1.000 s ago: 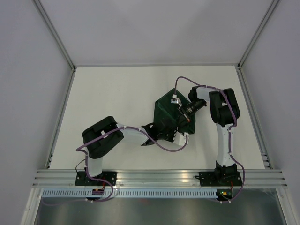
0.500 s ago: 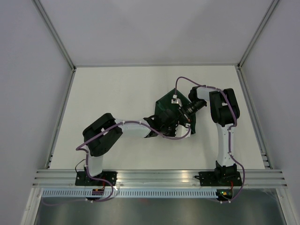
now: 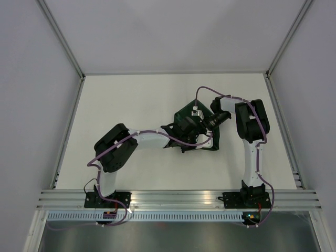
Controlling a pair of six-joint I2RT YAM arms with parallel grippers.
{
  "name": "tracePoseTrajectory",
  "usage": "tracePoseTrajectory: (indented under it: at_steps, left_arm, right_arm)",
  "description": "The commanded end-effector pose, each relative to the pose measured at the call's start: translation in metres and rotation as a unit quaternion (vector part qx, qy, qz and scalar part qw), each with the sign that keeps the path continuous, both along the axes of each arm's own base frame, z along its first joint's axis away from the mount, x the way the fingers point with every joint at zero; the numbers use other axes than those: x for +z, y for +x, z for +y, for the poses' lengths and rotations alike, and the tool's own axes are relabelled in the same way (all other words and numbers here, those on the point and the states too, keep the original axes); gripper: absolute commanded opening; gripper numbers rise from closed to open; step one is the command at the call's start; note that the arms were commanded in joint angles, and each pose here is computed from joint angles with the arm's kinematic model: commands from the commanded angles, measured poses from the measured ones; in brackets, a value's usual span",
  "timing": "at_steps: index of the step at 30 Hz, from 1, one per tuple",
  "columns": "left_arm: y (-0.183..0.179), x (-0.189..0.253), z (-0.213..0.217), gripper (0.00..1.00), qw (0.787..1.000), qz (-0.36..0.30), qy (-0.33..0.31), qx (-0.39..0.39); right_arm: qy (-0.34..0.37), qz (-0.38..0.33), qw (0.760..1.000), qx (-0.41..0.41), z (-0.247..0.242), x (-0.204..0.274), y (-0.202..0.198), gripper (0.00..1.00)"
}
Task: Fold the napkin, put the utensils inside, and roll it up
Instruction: Roll the napkin at the center of the board.
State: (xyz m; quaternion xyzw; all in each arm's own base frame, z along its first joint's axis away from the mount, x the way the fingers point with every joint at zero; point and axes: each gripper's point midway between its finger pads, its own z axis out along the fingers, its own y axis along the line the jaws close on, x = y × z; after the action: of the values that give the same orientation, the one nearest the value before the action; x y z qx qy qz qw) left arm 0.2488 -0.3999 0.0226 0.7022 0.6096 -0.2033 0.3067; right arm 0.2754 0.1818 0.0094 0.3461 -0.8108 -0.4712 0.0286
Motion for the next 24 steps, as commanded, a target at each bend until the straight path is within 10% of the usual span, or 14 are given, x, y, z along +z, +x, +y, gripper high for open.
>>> tracePoseTrajectory:
  at_steps: [1,11,13,24]
  left_arm:
    - [-0.001,0.005,-0.003,0.20,1.000,0.018,-0.012,0.014]
    - [0.029,0.015,0.002,0.43,0.992,-0.113,-0.049,0.041]
    - [0.034,0.014,0.004,0.61,0.989,-0.136,-0.045,0.044]
    - [0.030,0.000,0.001,0.63,0.989,-0.148,-0.020,-0.011]
  right_arm:
    - [-0.057,-0.084,0.994,0.025,-0.019,-0.035,0.025,0.04]
    - [-0.074,-0.062,0.995,0.022,-0.023,-0.045,0.024,0.00]
    - [-0.076,-0.061,0.995,0.027,-0.024,-0.047,0.022,0.00]
    - [-0.077,-0.041,0.996,0.029,-0.024,-0.048,0.020,0.00]
